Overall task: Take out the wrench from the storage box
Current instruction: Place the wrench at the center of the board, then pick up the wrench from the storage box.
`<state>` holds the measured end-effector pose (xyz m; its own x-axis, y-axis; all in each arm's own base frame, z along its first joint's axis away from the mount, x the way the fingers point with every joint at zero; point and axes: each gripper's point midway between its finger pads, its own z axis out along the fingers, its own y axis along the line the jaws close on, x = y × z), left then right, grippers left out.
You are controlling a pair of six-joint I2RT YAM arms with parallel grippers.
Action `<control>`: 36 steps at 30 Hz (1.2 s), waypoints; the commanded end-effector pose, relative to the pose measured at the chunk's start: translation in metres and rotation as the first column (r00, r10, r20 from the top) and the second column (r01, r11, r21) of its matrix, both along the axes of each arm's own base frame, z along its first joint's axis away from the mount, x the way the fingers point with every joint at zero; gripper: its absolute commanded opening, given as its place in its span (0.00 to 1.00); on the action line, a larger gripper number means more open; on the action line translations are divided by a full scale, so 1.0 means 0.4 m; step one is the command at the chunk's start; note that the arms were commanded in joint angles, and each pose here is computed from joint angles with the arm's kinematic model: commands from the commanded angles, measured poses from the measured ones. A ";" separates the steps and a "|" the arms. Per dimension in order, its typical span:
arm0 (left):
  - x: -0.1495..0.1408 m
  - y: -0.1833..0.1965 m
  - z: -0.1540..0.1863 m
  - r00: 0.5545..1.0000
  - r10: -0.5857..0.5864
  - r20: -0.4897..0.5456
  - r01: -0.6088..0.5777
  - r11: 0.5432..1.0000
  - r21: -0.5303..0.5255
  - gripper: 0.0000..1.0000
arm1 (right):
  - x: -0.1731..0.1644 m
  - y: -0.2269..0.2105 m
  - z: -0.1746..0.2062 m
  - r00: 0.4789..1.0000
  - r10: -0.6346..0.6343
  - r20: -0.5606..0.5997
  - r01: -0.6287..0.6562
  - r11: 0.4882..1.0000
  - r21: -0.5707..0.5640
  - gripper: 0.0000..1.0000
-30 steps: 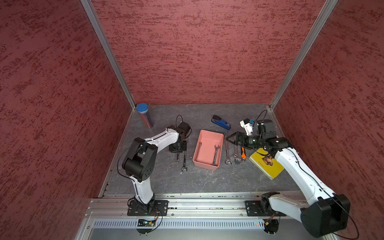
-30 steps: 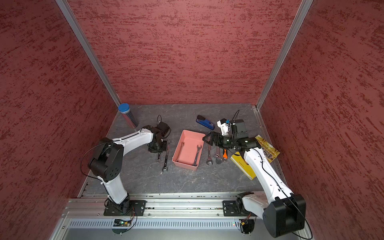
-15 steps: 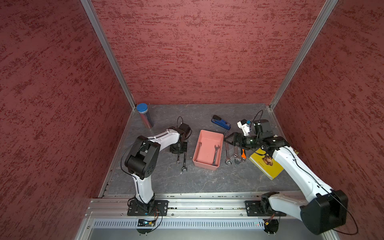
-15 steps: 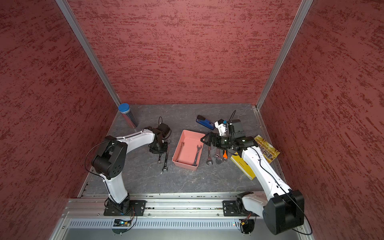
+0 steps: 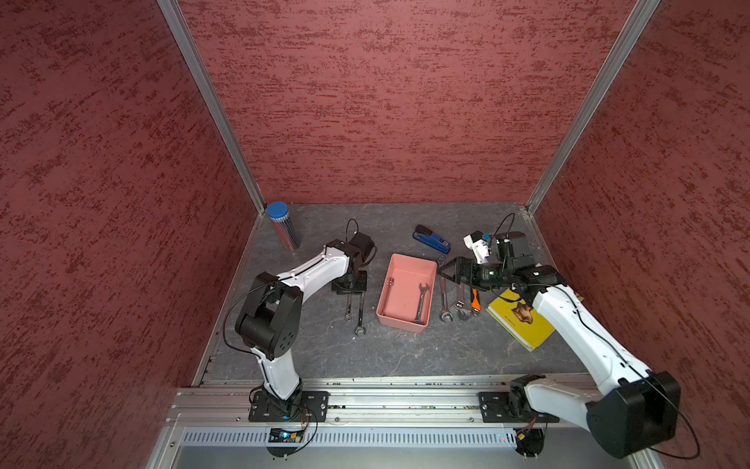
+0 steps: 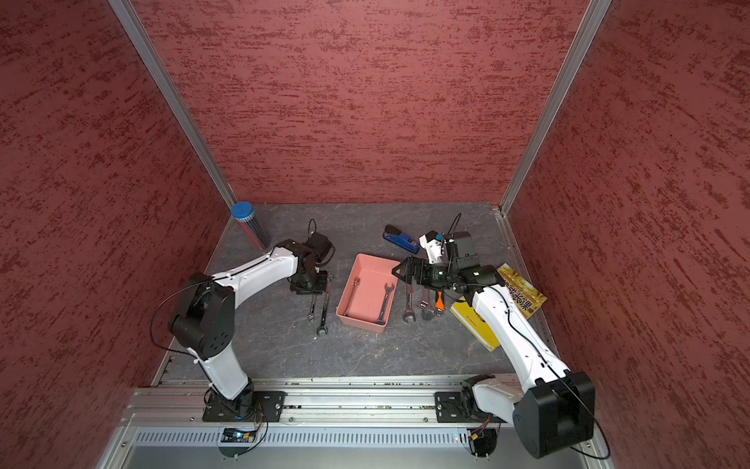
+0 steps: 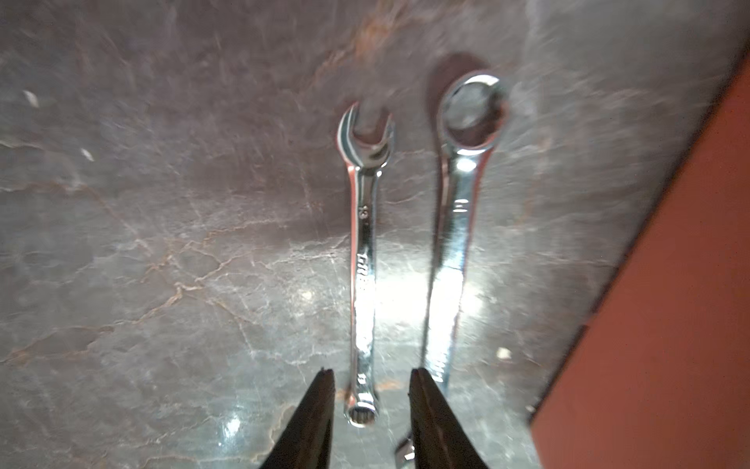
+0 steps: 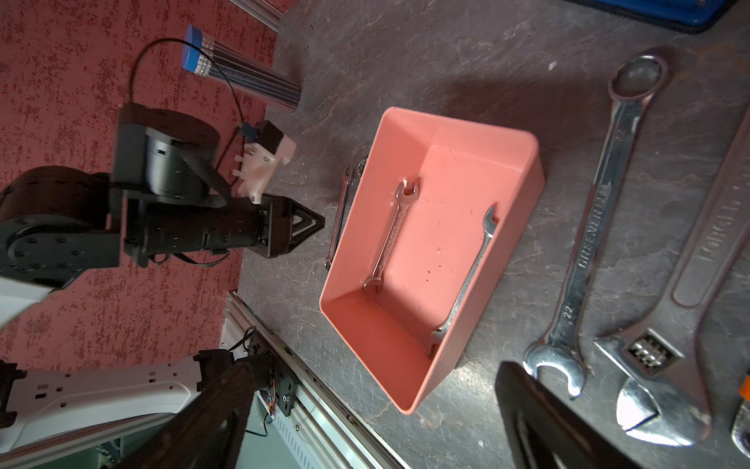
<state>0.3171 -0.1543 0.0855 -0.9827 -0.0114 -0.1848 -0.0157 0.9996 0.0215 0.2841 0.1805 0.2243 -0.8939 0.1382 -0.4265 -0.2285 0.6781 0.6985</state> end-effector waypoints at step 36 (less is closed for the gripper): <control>-0.001 -0.337 -0.042 0.984 -0.158 0.086 0.149 0.983 0.103 0.38 | -0.001 -0.075 0.041 0.990 -0.092 0.105 0.098 0.993 -0.063 0.98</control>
<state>0.3068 -0.2913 0.0779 -0.9576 0.1468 -0.2479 0.1278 0.9876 0.0912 0.2850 0.1561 0.2385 -0.8440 0.1869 -0.5028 -0.2230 0.7302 0.6458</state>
